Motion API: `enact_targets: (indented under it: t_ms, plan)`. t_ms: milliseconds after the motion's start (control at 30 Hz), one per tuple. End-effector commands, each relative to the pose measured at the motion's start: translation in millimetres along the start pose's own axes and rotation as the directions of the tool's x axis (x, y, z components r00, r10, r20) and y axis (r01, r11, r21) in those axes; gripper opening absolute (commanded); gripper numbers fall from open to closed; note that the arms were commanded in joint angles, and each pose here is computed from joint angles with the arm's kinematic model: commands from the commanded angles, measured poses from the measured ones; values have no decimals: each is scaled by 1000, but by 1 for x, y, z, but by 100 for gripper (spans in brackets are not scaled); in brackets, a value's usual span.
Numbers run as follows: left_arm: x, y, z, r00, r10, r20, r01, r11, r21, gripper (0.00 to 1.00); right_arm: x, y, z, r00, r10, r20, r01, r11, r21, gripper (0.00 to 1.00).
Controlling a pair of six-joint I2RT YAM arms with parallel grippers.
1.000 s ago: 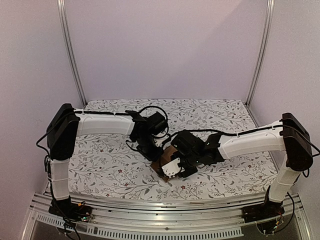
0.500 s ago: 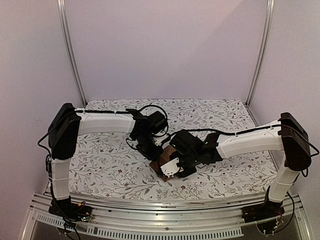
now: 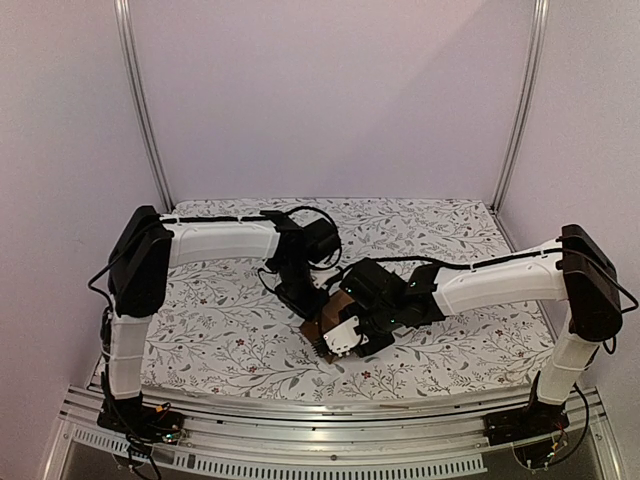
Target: Fold the paper box
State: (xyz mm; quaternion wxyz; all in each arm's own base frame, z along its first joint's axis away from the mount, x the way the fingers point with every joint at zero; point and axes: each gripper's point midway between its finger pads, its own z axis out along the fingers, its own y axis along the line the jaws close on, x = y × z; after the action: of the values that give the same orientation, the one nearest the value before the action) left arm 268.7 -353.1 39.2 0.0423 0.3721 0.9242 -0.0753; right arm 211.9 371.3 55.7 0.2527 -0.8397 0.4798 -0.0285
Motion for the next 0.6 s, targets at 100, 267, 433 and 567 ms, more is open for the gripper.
enact_targets:
  t_ms: [100,267,433,567]
  plan:
    - [0,-8,7,998,-8,-57,11,999,48,0,23,77,18,995,-66,-76,45,967,-251,54]
    - [2,-8,7,998,-10,-67,13,999,51,0,23,63,24,993,-28,-111,5,979,-202,47]
    - [9,-6,12,997,-20,-70,23,999,48,0,24,56,32,990,18,-137,-41,985,-169,47]
    - [8,-5,12,999,-32,-44,34,998,46,0,28,57,39,986,37,-164,-64,985,-161,38]
